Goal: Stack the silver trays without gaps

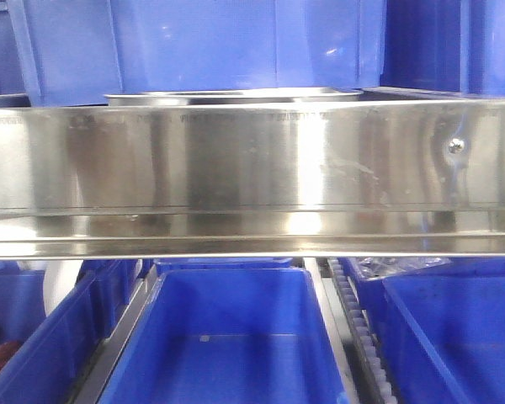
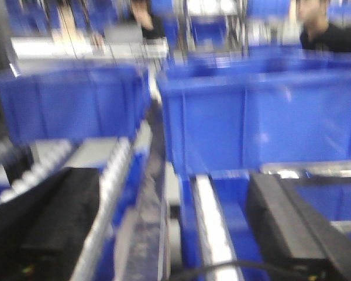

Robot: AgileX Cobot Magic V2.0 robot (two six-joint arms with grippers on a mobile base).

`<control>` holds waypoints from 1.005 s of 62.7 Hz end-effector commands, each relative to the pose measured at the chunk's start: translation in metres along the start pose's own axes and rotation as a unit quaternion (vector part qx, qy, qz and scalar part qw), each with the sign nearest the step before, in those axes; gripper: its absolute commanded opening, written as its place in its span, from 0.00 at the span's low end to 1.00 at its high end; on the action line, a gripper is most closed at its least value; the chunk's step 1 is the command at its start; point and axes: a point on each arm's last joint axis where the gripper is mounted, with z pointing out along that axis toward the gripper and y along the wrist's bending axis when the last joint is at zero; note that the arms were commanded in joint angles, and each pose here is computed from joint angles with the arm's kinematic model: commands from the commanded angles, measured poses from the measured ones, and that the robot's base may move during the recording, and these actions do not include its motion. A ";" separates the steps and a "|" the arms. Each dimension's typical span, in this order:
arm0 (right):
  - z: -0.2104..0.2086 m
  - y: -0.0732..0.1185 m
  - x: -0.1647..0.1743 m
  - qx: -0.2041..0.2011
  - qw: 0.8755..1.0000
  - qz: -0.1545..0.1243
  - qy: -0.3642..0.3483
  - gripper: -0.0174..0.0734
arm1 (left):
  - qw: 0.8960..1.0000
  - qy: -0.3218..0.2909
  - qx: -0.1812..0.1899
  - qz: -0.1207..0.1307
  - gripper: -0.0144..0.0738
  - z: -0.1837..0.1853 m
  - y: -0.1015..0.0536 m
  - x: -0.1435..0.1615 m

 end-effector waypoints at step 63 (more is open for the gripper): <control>0.253 0.138 -0.006 -0.046 0.878 0.062 0.473 0.86 | 0.922 0.375 0.090 -0.035 0.70 0.254 -0.113 -0.036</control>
